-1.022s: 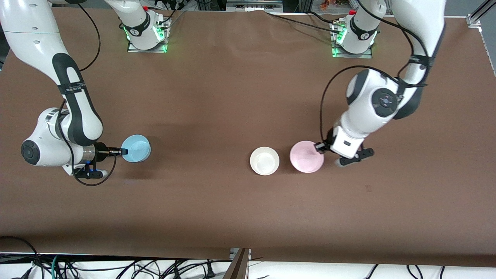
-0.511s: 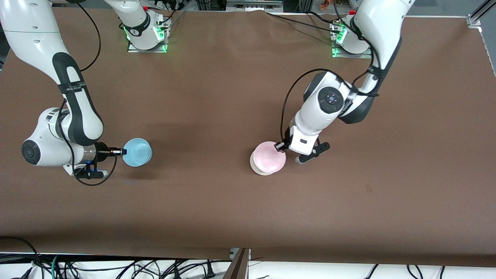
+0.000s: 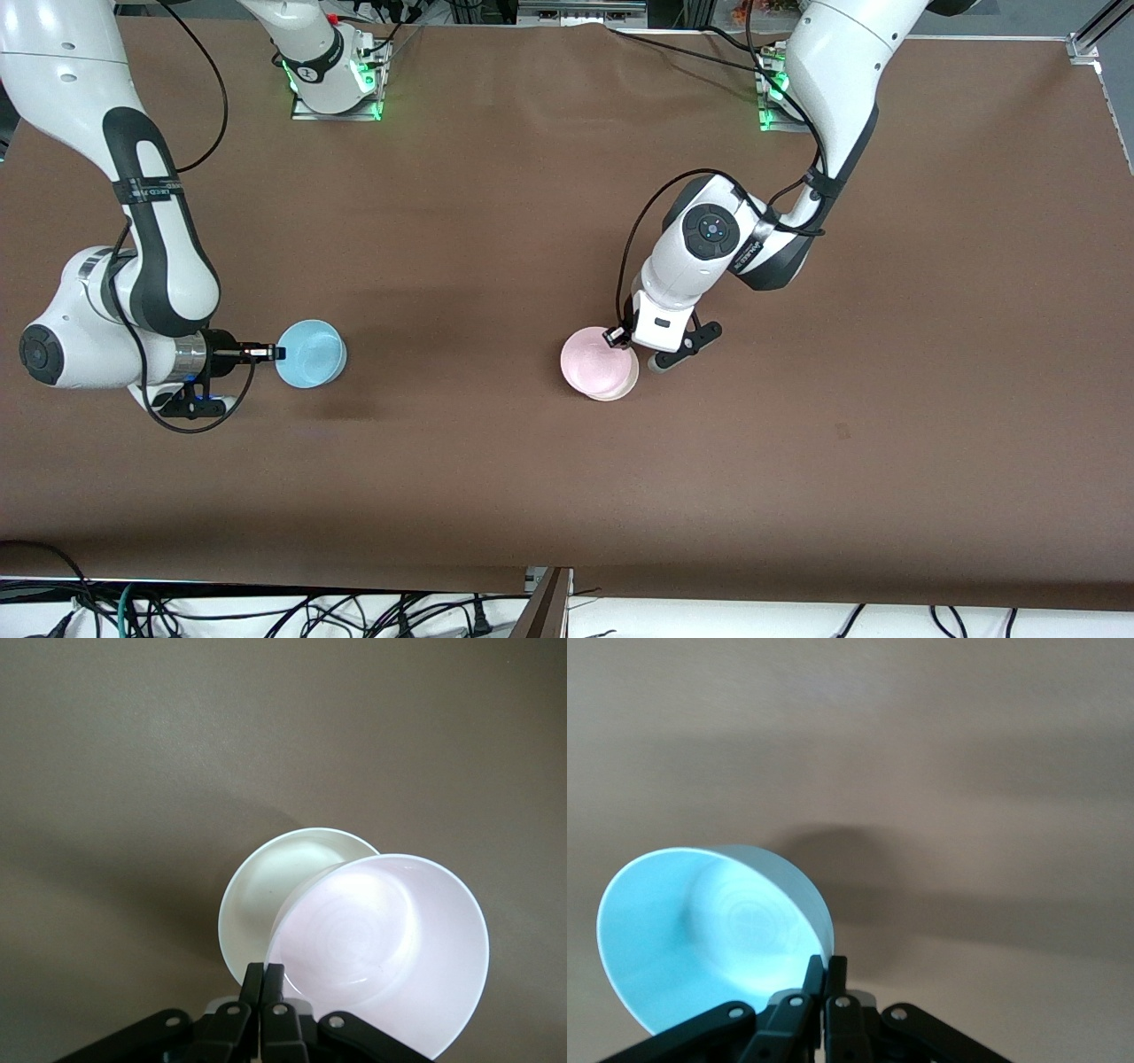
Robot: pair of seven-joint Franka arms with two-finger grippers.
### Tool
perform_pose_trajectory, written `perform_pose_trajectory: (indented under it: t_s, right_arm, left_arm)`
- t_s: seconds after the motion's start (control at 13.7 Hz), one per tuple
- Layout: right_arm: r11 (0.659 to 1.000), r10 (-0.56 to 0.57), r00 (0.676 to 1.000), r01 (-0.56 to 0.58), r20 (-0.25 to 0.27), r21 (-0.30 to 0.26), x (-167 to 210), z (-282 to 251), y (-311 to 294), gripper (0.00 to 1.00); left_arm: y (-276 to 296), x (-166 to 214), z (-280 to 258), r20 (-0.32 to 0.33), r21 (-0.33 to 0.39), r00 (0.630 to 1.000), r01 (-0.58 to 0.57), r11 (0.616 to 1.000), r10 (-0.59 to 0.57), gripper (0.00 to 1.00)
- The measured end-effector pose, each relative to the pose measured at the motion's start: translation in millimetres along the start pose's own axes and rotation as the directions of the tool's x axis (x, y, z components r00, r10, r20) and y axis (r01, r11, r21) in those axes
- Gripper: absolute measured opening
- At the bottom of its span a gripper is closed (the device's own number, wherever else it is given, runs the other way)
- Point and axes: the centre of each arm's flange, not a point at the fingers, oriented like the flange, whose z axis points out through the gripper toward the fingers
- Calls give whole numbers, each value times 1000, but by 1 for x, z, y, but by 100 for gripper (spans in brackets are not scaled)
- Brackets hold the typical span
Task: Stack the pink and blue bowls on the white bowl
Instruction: 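Release the pink bowl with the left gripper while the right gripper lifts blue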
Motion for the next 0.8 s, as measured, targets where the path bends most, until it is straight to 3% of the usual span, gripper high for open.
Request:
perform_pose_trajectory:
  t_s: [0.8]
  right_arm:
    - [999, 6, 1000, -6, 0, 34, 5, 3, -87, 2]
  left_arm:
    - [-7, 6, 13, -13, 29, 1000, -15, 999, 15, 2]
